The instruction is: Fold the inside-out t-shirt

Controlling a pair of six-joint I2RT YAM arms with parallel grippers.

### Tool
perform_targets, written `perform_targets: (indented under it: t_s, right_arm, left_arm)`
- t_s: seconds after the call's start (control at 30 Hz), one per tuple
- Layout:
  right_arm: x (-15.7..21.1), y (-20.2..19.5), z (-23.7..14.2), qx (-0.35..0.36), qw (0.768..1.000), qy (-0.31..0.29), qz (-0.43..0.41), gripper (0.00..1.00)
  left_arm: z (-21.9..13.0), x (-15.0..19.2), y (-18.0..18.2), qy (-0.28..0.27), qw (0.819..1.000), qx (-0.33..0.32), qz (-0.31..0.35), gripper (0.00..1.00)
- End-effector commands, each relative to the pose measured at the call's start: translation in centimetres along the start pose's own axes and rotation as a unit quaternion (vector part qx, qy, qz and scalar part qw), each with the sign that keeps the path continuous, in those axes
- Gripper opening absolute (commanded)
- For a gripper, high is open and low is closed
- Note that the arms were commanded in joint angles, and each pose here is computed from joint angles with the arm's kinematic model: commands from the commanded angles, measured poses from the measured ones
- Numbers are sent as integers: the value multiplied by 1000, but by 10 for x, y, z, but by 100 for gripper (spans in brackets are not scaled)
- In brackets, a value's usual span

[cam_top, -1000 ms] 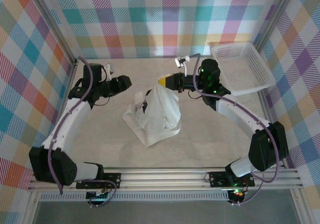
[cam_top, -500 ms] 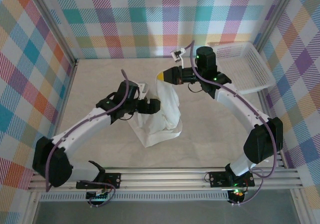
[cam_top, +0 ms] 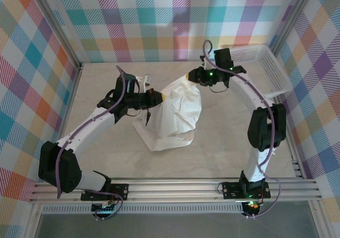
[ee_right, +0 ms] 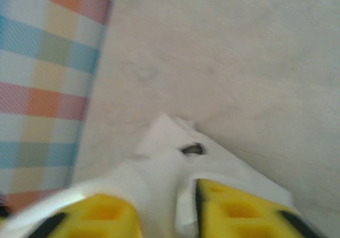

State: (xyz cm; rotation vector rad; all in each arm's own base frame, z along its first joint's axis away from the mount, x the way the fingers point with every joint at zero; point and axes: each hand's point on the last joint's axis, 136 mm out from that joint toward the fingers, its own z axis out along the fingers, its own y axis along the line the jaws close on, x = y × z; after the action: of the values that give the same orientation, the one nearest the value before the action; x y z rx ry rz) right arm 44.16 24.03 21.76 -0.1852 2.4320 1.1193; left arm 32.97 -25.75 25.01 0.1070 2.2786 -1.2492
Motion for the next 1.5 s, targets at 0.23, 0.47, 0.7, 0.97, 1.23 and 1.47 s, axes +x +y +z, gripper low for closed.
perform_targets:
  t_s: [0.23, 0.47, 0.7, 0.97, 1.23, 1.47]
  right_arm:
    - [69, 13, -59, 69, 988, -122, -60, 59]
    - [111, 61, -10, -18, 965, -143, -220, 74]
    - [96, 79, 41, -76, 949, -112, -284, 48]
    - [79, 58, -27, -94, 964, -183, -171, 0]
    - [105, 46, -51, -113, 967, -164, -159, 0]
    - [113, 75, -49, -186, 956, -110, -199, 0]
  left_arm:
    - [7, 4, -8, 14, 998, 49, -30, 0]
    - [5, -1, -28, 32, 996, 78, -7, 0]
    - [-10, 2, -42, 36, 995, 88, 21, 0]
    - [-69, 6, 91, -9, 984, -174, -38, 2]
    - [-61, 59, 141, 29, 977, -190, -90, 31]
    - [-41, 49, 53, 45, 991, -81, 96, 57]
